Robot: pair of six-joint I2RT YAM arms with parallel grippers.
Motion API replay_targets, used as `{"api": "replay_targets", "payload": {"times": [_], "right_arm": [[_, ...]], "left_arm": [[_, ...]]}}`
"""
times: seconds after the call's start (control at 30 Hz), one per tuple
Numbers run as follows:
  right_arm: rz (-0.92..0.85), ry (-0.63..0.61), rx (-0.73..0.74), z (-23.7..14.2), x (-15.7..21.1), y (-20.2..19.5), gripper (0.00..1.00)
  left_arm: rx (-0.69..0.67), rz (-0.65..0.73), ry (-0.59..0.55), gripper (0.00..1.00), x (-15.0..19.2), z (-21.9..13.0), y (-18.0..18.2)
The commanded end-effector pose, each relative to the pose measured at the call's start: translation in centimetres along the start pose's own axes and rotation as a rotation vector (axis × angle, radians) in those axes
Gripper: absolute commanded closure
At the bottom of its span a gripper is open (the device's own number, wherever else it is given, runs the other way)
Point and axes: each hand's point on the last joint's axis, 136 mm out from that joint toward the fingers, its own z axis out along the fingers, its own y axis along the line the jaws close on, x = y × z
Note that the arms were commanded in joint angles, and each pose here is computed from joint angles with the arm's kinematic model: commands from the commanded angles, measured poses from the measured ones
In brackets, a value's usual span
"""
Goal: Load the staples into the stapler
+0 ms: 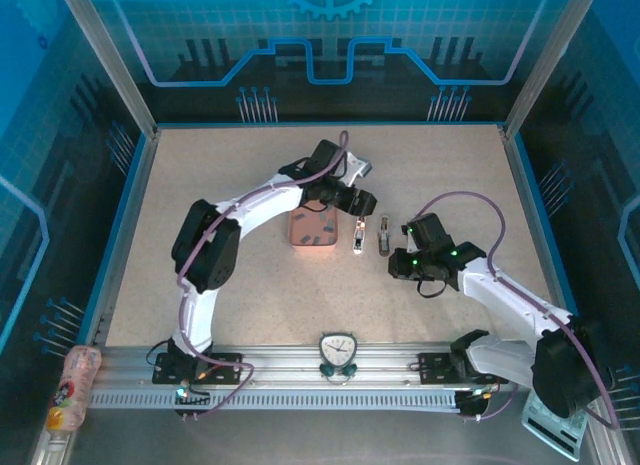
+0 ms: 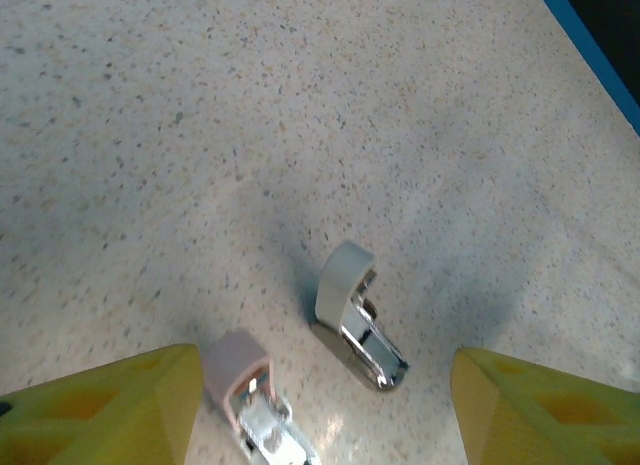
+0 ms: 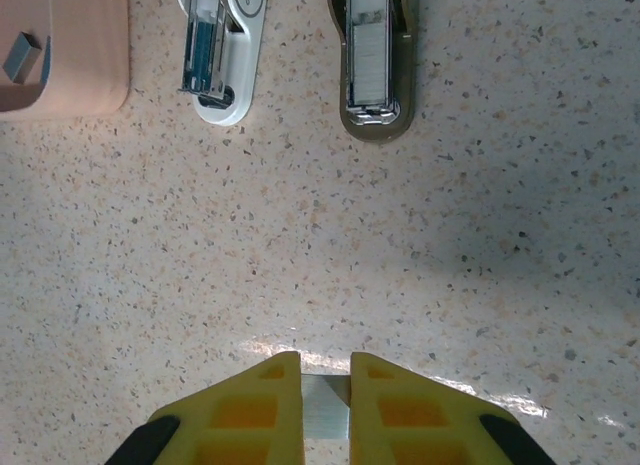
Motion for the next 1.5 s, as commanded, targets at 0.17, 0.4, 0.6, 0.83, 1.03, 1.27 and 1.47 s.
{"api": "replay_targets", "payload": {"times": [0.17, 0.4, 0.6, 0.83, 1.03, 1.27, 1.47], "right_arm": [[-0.002, 0.008, -0.030, 0.0, 0.7, -0.3, 0.85], [0.010, 0.004, -0.038, -0.1, 0.9, -0.8, 0.85], [0.011, -0.003, -0.045, -0.5, 0.8, -1.0, 0.85], [0.011, -0.016, -0.044, -1.0, 0.6, -1.3, 0.85], [0.011, -0.020, -0.050, -1.3, 0.6, -1.2, 0.85], [0.004, -0.019, -0.055, -1.4, 0.3, -1.0, 0.85], [0.006, -0.015, -0.063, -1.4, 0.1, -0.7, 0.85]], "left_arm": [[0.023, 0.037, 0.059, 0.35, 0.6, 3.3, 0.3], [0.061, 0.021, 0.107, 0.37, 2.1, 5.0, 0.3], [0.075, 0.025, 0.125, 0.40, 2.8, 4.9, 0.0], [0.078, 0.021, 0.136, 0.43, 3.3, 4.1, -0.4], [0.058, 0.020, 0.163, 0.44, 4.3, 3.4, -0.3], [0.026, 0.003, 0.173, 0.47, 5.0, 2.3, -0.2], [-0.016, -0.020, 0.168, 0.45, 5.2, 1.6, 0.2]]}}
